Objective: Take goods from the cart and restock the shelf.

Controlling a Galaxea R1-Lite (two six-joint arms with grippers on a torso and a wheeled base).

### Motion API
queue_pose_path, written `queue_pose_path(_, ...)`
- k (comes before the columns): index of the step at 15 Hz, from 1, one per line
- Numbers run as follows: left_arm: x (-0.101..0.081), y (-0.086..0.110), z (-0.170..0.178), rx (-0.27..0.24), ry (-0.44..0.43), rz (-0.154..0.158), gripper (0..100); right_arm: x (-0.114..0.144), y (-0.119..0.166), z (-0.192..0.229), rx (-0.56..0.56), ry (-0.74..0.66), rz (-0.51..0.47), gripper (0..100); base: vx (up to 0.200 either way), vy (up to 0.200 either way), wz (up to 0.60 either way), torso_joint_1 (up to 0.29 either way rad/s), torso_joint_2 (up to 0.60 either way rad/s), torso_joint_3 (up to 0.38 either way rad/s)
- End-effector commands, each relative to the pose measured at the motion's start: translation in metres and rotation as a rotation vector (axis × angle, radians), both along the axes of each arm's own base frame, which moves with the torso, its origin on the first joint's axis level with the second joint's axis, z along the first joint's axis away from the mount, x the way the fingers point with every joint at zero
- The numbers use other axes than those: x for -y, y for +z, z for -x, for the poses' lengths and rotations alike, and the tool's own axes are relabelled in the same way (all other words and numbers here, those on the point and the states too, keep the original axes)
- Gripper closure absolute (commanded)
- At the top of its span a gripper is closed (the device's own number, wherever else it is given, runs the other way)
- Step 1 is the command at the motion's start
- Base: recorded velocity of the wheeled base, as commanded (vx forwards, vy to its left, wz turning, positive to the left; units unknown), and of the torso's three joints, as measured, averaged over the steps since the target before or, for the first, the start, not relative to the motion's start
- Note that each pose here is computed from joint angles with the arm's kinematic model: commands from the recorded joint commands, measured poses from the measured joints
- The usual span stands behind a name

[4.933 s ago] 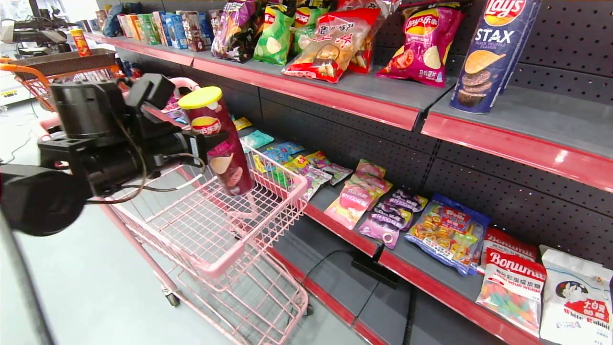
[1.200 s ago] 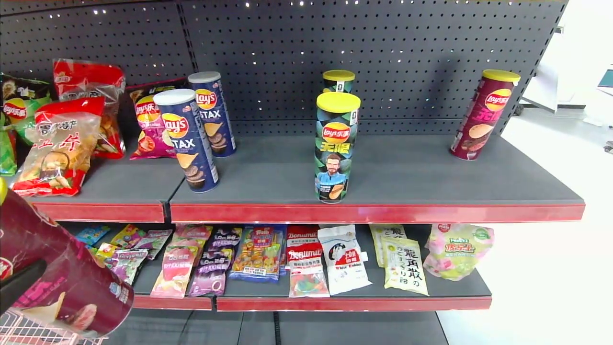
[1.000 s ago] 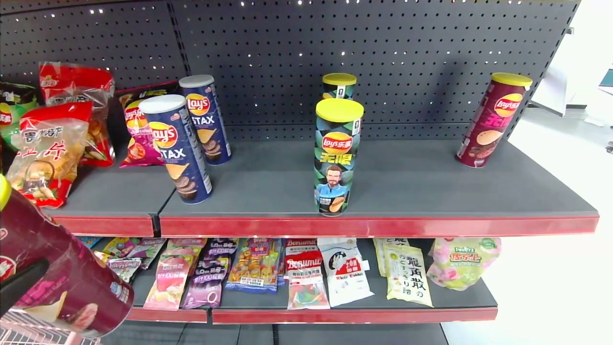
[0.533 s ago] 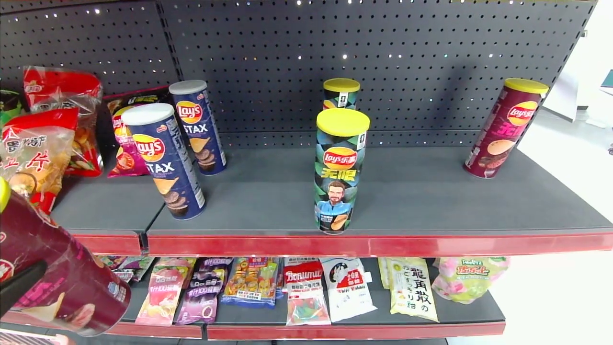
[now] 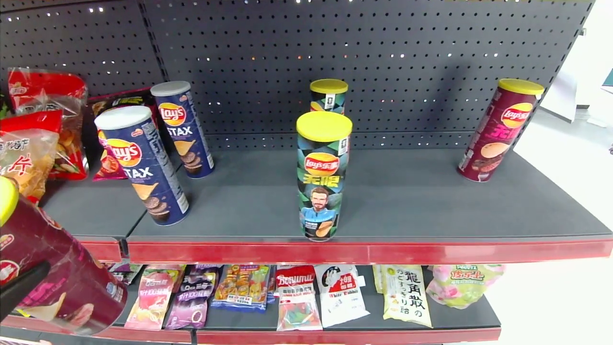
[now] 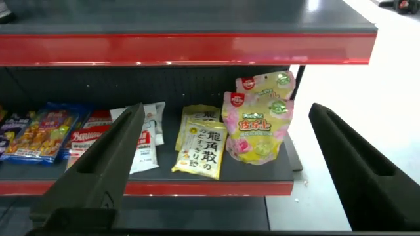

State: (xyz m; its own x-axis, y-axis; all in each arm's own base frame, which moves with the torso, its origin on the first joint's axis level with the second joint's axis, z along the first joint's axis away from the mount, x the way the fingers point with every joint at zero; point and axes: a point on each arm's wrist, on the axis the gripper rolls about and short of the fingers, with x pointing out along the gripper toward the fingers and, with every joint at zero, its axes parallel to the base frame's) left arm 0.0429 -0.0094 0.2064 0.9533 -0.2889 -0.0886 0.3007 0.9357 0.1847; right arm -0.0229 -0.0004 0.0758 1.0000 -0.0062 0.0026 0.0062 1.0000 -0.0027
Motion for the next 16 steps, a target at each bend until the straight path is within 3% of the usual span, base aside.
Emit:
queue_pose_path(1, 0.0001, -0.0008, -0.0003, -0.004, -0.001, -0.001, 100, 0.0000, 0.0001, 0.0000, -0.001, 0.000, 0.000, 0, 0.000, -0.200, 0.00, 0.012, 0.00, -0.002)
queue_pose_path(16, 0.0001, -0.0006, 0.0003, 0.000, -0.004, -0.002, 100, 0.0000, 0.0003, 0.0000, 0.001, 0.002, 0.002, 0, 0.000, -0.200, 0.00, 0.002, 0.00, 0.003)
